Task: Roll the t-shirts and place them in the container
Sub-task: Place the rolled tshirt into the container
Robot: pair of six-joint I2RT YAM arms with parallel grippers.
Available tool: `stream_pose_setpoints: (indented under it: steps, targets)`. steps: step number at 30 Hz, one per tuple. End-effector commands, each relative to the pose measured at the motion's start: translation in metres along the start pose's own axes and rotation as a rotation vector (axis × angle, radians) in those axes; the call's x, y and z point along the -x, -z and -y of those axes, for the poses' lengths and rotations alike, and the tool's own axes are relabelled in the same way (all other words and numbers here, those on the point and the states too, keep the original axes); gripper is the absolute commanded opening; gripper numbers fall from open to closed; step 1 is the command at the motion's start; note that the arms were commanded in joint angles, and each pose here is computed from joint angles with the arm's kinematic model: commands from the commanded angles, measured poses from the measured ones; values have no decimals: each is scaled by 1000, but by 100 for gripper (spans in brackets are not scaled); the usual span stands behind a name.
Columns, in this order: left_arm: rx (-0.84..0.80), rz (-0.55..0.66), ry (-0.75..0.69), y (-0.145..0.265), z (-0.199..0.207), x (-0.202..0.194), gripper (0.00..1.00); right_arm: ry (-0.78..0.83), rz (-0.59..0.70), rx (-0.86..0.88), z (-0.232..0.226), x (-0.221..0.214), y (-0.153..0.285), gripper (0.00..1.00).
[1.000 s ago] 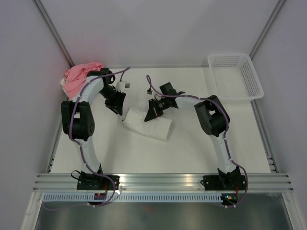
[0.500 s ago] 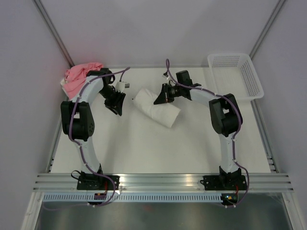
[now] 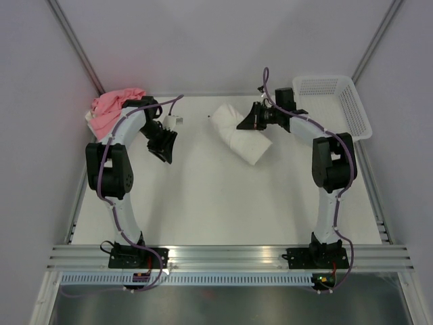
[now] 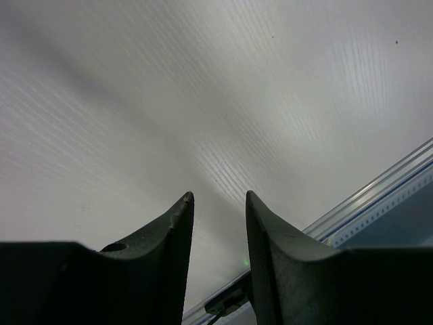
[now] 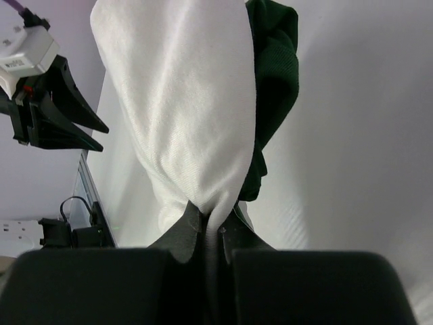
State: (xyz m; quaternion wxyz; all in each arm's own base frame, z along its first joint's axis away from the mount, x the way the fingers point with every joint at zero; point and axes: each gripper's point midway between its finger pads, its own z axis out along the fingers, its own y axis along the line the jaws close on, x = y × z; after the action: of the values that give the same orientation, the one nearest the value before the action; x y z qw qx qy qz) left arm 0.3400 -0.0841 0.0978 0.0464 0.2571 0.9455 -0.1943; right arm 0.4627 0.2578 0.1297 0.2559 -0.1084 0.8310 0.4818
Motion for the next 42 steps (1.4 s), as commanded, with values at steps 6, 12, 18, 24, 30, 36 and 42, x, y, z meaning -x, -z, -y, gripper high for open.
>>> stream_pose_setpoints:
  steps: [6, 12, 18, 24, 30, 36, 42]
  targets:
    - [11, 43, -2, 14, 5, 7, 42, 132, 260, 12, -36, 108, 70, 0]
    - [14, 42, 1, 14, 5, 6, 43, 161, 398, -50, -22, 164, 120, 0]
    - [18, 36, 3, 12, 4, 3, 42, 198, 568, -193, 9, 215, 200, 0]
    - [13, 34, 9, 10, 5, 0, 43, 173, 658, -345, 64, 234, 273, 0]
    - [10, 27, 15, 8, 6, -3, 43, 143, 634, -477, 133, 223, 307, 0]
    - [16, 17, 21, 7, 5, -6, 43, 65, 545, -520, 198, 192, 289, 0]
    - [20, 9, 28, 5, 4, -9, 43, -41, 507, -524, 238, 160, 267, 0]
